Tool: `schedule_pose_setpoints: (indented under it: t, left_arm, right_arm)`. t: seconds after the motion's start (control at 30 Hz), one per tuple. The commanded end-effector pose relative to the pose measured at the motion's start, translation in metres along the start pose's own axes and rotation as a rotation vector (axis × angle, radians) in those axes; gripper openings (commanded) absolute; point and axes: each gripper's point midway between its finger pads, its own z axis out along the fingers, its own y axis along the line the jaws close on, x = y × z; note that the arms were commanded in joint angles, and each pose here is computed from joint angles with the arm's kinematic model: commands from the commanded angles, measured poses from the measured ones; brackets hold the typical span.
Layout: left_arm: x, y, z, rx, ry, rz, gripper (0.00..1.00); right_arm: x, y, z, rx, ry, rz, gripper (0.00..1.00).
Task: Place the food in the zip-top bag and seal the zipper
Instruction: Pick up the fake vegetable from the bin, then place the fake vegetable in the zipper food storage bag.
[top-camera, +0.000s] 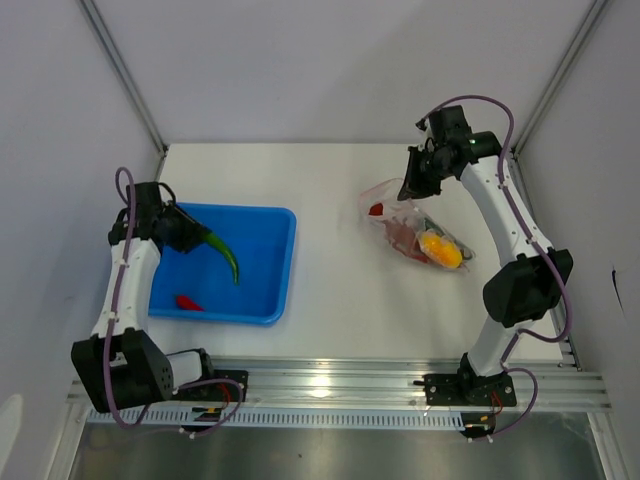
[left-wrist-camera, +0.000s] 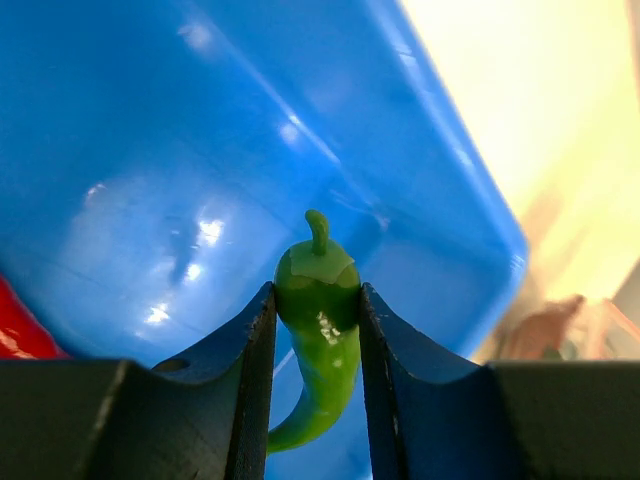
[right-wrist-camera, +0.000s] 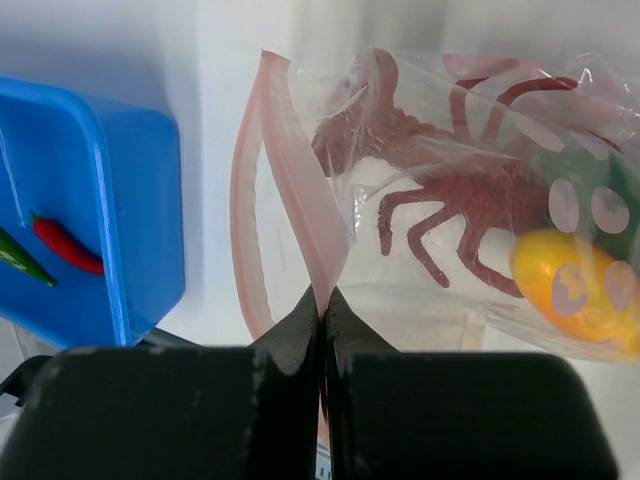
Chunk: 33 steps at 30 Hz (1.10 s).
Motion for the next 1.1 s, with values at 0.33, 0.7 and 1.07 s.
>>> schedule_pose_setpoints:
  t: [0.33,0.7,1.07]
  left_arm:
    - [0.002,-0.151,-0.108,0.595,-0.083,0.221,0.01]
    - [0.06,-0.265,-0.19,1.167,0.012,0.464,0.01]
    - [0.074,-0.309,-0.188,1.275,0.075,0.449,0.01]
  right_arm:
    - [0.004,0.075,-0.036,-0.187,-0.059,-0.121,0.0]
    - [0.042,0.133,-0.051,-0.405,0.024,-0.243,0.0]
    - [0.079,0.164,-0.087,-0.647,0.093,-0.297,0.0]
